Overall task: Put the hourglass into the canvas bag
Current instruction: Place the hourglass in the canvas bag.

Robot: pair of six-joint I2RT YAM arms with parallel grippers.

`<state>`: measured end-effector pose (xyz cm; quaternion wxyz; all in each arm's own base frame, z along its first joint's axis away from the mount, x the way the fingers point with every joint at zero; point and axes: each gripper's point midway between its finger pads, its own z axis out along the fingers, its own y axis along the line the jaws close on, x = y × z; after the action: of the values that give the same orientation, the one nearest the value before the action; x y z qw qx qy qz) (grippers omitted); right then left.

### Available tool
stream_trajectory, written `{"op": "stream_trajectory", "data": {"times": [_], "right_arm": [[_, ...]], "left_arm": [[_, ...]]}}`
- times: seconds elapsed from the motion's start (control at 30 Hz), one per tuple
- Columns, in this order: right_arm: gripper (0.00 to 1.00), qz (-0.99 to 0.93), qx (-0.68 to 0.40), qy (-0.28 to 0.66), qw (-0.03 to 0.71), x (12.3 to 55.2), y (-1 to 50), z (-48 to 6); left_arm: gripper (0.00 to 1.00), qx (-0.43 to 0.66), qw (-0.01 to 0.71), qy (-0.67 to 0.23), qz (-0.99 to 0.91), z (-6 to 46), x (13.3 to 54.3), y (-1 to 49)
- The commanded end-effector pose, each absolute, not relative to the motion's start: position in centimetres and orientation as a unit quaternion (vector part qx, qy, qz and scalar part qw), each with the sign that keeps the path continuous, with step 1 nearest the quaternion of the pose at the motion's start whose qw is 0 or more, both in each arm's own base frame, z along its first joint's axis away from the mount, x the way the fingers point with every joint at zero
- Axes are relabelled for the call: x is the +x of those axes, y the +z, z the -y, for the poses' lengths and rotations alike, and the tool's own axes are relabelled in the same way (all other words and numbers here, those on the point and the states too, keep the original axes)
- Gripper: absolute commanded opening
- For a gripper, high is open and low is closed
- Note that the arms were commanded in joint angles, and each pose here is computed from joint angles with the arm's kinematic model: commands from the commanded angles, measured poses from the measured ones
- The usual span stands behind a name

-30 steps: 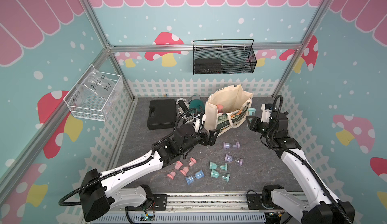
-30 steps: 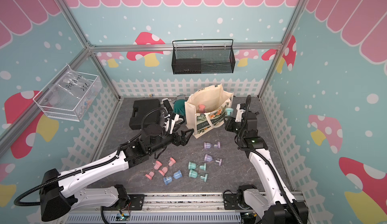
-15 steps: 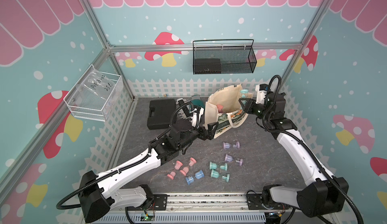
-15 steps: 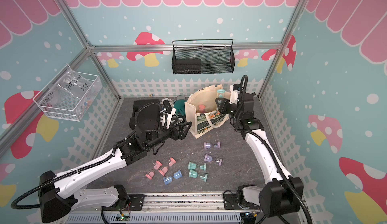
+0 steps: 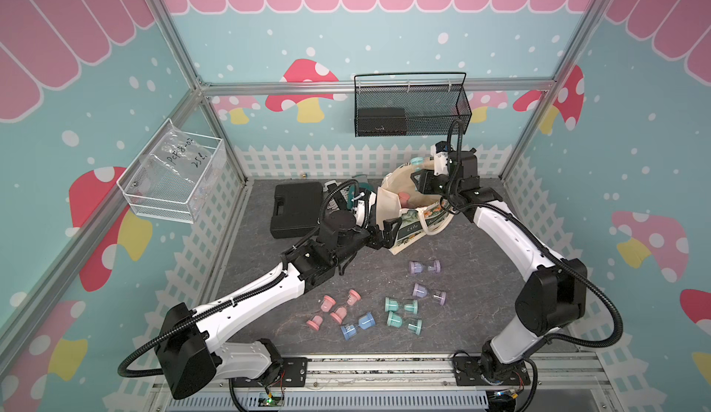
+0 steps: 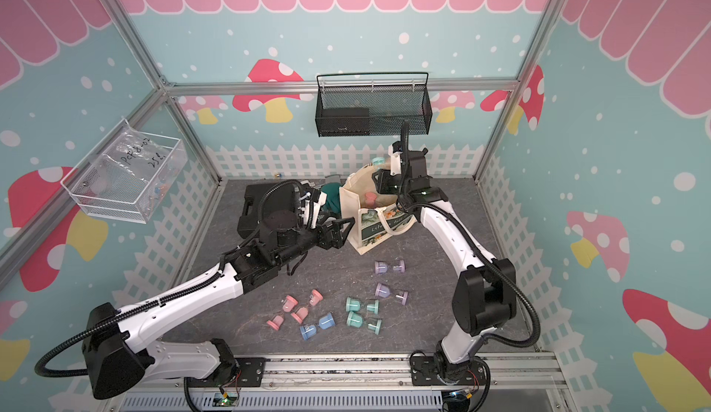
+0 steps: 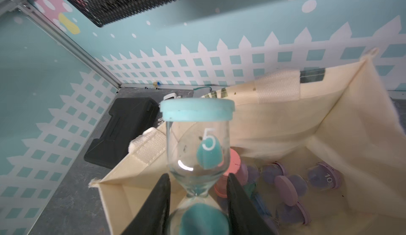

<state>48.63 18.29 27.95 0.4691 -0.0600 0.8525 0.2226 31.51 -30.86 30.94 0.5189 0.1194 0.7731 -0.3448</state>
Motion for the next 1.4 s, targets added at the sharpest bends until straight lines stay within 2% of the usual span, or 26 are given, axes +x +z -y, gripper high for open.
{"op": "stream_trajectory", "data": {"times": [0.0, 0.4, 0.47, 0.77, 0.97, 1.37], "right_arm": [[0.24, -0.865, -0.072, 0.17, 0.467, 49.2, 27.2, -18.2], [0.28, -0.908, -0.097, 0.066, 0.403, 50.6, 20.3, -18.2], [0.29, -0.918, -0.101, 0.051, 0.381, 50.7, 17.9, -18.3], [0.33, -0.935, -0.098, 0.019, 0.341, 50.3, 13.3, -18.0], [0.39, -0.935, -0.094, 0.02, 0.342, 50.5, 13.2, -18.1], [0.59, -0.922, -0.096, 0.048, 0.372, 50.6, 16.7, -19.1]], "left_arm": [[1.0, 0.111, 0.527, -0.359, -0.763, 30.8, 31.9, 32.1], [0.99, 0.102, 0.524, -0.353, -0.769, 30.2, 32.4, 31.2], [0.99, 0.101, 0.523, -0.352, -0.769, 30.2, 32.4, 31.0], [1.0, 0.098, 0.519, -0.352, -0.773, 30.1, 32.5, 30.6], [0.99, 0.097, 0.52, -0.352, -0.772, 29.9, 32.3, 30.6], [0.99, 0.093, 0.521, -0.348, -0.774, 29.3, 32.1, 30.6]]}}
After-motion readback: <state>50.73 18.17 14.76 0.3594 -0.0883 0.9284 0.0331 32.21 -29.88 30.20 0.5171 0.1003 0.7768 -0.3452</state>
